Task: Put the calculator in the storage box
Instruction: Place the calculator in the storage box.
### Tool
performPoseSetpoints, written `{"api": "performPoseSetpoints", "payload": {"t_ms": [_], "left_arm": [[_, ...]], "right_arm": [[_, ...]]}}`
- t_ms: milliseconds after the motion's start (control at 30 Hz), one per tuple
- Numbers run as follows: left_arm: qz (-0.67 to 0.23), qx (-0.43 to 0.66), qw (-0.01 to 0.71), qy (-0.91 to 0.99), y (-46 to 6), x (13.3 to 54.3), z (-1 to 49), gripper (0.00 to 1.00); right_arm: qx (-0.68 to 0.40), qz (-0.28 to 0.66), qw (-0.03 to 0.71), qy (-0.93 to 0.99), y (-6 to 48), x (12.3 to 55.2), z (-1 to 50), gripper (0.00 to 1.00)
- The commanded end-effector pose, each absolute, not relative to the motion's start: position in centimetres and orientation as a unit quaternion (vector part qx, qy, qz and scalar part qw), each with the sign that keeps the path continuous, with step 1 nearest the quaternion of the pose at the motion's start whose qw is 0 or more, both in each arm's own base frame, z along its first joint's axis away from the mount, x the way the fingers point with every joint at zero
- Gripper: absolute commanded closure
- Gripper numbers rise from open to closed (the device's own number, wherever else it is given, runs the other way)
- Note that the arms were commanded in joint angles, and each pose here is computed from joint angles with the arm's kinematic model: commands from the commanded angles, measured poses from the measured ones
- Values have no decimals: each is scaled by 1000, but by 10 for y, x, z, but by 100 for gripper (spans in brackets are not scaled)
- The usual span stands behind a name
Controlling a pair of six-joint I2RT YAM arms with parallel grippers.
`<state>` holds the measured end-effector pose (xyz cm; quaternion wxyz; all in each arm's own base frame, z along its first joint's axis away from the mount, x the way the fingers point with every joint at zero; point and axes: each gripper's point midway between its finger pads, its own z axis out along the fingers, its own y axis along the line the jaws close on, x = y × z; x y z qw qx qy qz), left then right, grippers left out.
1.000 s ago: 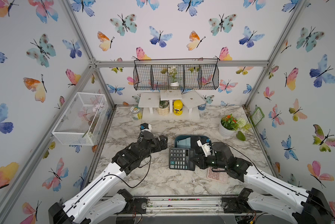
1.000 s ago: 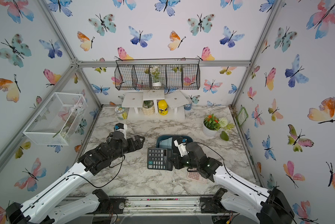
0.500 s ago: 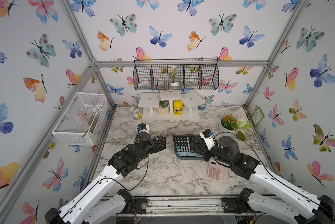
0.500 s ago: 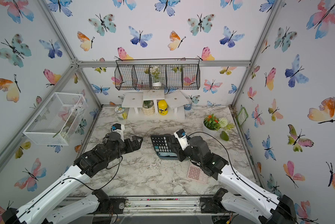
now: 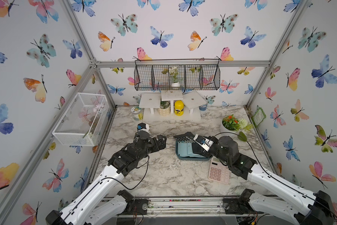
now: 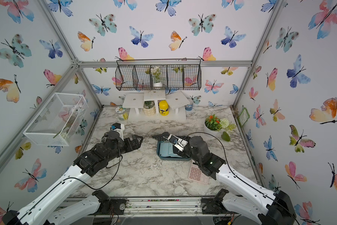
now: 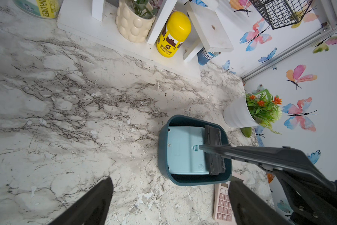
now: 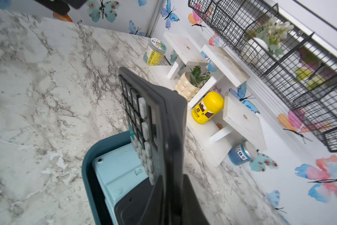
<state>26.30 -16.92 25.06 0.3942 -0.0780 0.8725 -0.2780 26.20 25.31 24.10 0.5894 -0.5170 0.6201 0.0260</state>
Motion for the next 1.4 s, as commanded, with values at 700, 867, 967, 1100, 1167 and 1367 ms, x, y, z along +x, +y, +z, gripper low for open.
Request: {"api": "performPoseSetpoints", "payload": {"t_ms": [700, 867, 967, 1100, 1167, 1367], "left_arm": [[-337, -45, 335, 879, -203, 272, 212, 1], [-363, -22, 293, 884, -226, 274, 197, 1], [-365, -16, 281, 887, -237, 276, 184, 1], [-361, -1, 266, 894, -257, 275, 167, 1], [-356, 3, 257, 899, -266, 275, 157, 1], [-345, 8, 240, 907, -279, 272, 137, 0]], "right_arm": [[-733, -165, 575, 324, 275, 303, 204, 97], [-754, -161, 557, 308, 277, 302, 186, 97], [-758, -157, 552, 309, 275, 300, 181, 97], [-760, -148, 548, 318, 272, 297, 173, 91], [-759, -144, 546, 323, 271, 297, 170, 88], [-756, -132, 546, 338, 269, 294, 162, 77]]}}
